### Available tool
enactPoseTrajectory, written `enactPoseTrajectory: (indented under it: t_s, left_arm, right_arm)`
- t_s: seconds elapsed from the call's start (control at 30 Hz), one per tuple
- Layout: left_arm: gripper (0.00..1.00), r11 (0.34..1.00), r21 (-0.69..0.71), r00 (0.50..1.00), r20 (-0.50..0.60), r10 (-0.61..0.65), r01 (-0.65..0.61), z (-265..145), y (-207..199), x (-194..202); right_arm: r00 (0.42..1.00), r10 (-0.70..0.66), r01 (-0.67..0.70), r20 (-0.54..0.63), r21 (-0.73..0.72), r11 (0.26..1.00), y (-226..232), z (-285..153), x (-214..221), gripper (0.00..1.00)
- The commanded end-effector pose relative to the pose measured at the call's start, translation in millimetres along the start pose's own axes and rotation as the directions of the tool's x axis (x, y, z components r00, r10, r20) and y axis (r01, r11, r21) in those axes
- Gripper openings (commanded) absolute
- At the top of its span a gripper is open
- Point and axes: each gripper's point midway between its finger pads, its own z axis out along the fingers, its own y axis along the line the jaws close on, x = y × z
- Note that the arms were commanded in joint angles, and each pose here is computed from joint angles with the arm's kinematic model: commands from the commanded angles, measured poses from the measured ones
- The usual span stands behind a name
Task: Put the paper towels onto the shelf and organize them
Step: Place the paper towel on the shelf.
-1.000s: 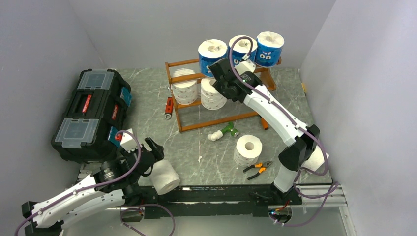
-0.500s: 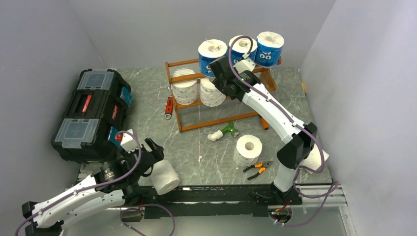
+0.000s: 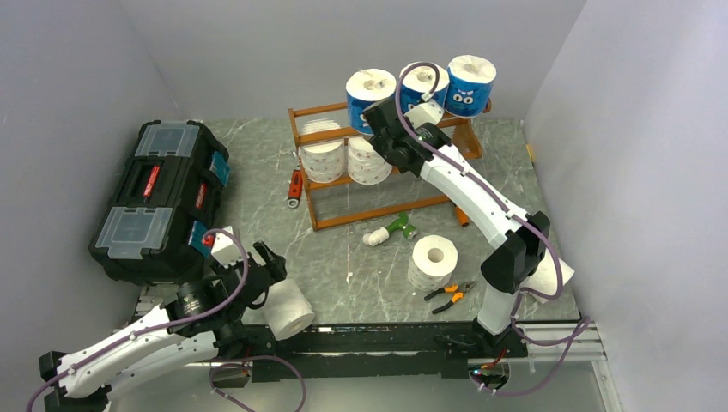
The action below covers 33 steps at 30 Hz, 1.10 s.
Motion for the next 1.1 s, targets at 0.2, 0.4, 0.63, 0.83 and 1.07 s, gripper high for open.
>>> enactPoseTrajectory:
  t_s: [0.2, 0.4, 0.63, 0.83, 1.07]
  left_arm:
    - [0.89, 1.000, 0.015, 1.000, 0.007, -0.020, 0.020, 0, -4, -1]
    - [0.89, 1.000, 0.018, 1.000, 0.005, -0.021, 0.021, 1, -5, -1]
    - [0.89, 1.000, 0.019, 1.000, 0.002, -0.019, 0.019, 0, -6, -1]
    - [0.89, 1.000, 0.023, 1.000, -0.001, -0.021, 0.021, 1, -7, 0]
    - [0.89, 0.999, 0.027, 1.000, -0.004, -0.019, 0.020, 1, -9, 1]
  right_arm:
    - [0.999, 0.043, -0.043, 0.019, -0.035, 0.998, 15, 3, -6, 0.05]
    - [1.000, 0.026, -0.026, 0.002, -0.038, 0.999, 13, 0, -4, 0.21]
    - [1.000, 0.008, -0.008, -0.012, -0.027, 1.000, 8, -3, -2, 0.29]
    - [1.000, -0.010, 0.010, -0.026, -0.014, 1.000, 1, -5, 0, 0.41]
    - [0.999, -0.031, 0.031, -0.036, 0.001, 1.000, -6, -7, 1, 0.57]
